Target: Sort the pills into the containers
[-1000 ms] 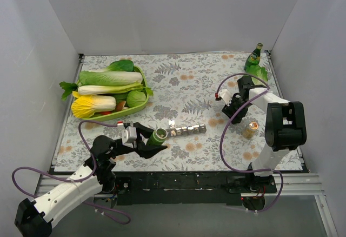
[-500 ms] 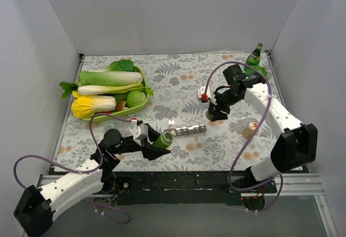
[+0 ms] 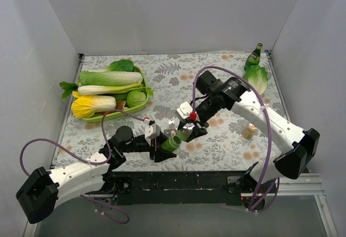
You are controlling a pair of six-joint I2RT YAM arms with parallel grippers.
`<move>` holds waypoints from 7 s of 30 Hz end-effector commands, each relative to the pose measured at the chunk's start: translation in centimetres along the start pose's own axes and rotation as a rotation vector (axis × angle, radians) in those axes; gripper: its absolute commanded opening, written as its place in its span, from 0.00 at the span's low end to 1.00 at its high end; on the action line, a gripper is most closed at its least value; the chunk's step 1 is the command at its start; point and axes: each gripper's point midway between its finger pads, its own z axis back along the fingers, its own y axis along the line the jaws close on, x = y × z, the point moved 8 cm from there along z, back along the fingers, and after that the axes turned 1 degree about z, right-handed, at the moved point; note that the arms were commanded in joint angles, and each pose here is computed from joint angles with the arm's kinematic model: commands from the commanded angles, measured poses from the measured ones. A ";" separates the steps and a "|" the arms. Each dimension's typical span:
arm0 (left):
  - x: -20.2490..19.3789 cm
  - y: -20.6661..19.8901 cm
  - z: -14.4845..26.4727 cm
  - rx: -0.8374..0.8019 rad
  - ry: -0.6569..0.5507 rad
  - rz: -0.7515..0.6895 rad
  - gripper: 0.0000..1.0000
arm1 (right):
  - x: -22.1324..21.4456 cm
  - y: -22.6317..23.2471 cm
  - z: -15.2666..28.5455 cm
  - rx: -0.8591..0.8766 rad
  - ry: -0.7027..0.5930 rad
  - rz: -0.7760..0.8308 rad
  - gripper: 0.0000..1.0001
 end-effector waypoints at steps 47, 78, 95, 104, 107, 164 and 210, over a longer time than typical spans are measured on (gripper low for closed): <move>10.0 1.0 -1.1 0.203 -0.352 -0.200 0.00 | -1.9 0.1 -5.0 0.041 -0.058 -0.473 0.29; 12.1 5.8 -0.5 0.661 -0.426 -0.234 0.00 | -4.3 -4.1 -5.3 -0.298 -0.207 -1.352 0.30; 9.3 2.4 0.5 0.434 -0.285 -0.208 0.00 | 0.1 -4.6 0.0 -0.123 -0.389 -0.740 0.94; 9.1 -0.4 1.1 0.251 -0.188 -0.176 0.00 | 0.4 -3.8 3.0 -0.165 -0.265 -0.279 0.97; 9.1 -1.2 1.1 0.183 -0.165 -0.168 0.00 | 0.6 -3.0 3.6 -0.148 -0.195 -0.119 0.98; 6.3 -1.4 0.4 0.087 -0.077 -0.072 0.00 | 5.2 -0.9 0.2 -0.060 -0.191 0.110 0.33; 6.9 -3.1 0.3 -0.072 -0.082 -0.071 0.00 | 6.5 1.9 -1.6 0.055 -0.216 0.397 0.28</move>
